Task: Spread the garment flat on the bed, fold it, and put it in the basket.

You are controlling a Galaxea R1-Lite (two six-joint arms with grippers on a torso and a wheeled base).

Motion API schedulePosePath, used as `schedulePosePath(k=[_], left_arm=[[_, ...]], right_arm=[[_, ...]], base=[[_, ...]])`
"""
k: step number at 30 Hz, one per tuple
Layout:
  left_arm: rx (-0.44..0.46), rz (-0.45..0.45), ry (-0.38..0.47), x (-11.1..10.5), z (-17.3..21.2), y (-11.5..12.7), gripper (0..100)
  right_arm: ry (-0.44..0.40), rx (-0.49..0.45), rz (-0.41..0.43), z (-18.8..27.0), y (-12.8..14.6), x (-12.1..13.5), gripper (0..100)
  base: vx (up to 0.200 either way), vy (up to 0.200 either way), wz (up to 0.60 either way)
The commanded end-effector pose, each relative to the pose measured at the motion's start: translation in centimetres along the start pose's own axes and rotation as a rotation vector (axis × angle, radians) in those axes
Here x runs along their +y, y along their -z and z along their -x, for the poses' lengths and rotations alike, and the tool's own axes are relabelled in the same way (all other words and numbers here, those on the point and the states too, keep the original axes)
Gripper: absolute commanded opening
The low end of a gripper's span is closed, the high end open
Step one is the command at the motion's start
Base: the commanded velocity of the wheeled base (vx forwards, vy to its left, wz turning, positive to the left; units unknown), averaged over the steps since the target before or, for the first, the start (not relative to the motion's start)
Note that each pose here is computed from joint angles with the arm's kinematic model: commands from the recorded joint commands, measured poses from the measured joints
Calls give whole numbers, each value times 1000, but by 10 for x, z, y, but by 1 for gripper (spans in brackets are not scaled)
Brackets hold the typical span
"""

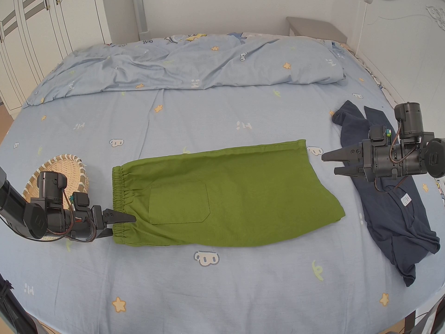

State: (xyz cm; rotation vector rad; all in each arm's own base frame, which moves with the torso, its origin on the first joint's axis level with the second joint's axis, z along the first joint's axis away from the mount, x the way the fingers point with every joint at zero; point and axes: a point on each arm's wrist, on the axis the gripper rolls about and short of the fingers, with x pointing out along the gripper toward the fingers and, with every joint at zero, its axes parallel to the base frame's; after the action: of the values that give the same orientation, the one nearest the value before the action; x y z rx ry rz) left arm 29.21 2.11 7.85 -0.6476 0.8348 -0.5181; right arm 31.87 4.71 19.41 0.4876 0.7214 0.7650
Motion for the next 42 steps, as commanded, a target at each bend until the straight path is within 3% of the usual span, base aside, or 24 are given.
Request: schedulePosePath(k=[1, 10, 36, 37, 42], left_arm=[[19, -1, -3, 0, -6, 2, 100], [-11, -34, -59, 5, -3, -1, 100], [-30, -39, -23, 13, -32, -14, 100], [-33, -37, -25, 14, -31, -15, 0], [-46, -35, -28, 15, -28, -18, 0]], right_arm=[[2, 2, -4, -1, 0, -2, 100], [2, 8, -7, -2, 1, -2, 100], [1, 11, -7, -3, 2, -2, 100], [3, 8, -7, -2, 2, -2, 100], [11, -6, -9, 0, 0, -6, 100]], base=[[0, 0, 0], [0, 0, 0], [0, 0, 0], [0, 0, 0], [0, 0, 0]])
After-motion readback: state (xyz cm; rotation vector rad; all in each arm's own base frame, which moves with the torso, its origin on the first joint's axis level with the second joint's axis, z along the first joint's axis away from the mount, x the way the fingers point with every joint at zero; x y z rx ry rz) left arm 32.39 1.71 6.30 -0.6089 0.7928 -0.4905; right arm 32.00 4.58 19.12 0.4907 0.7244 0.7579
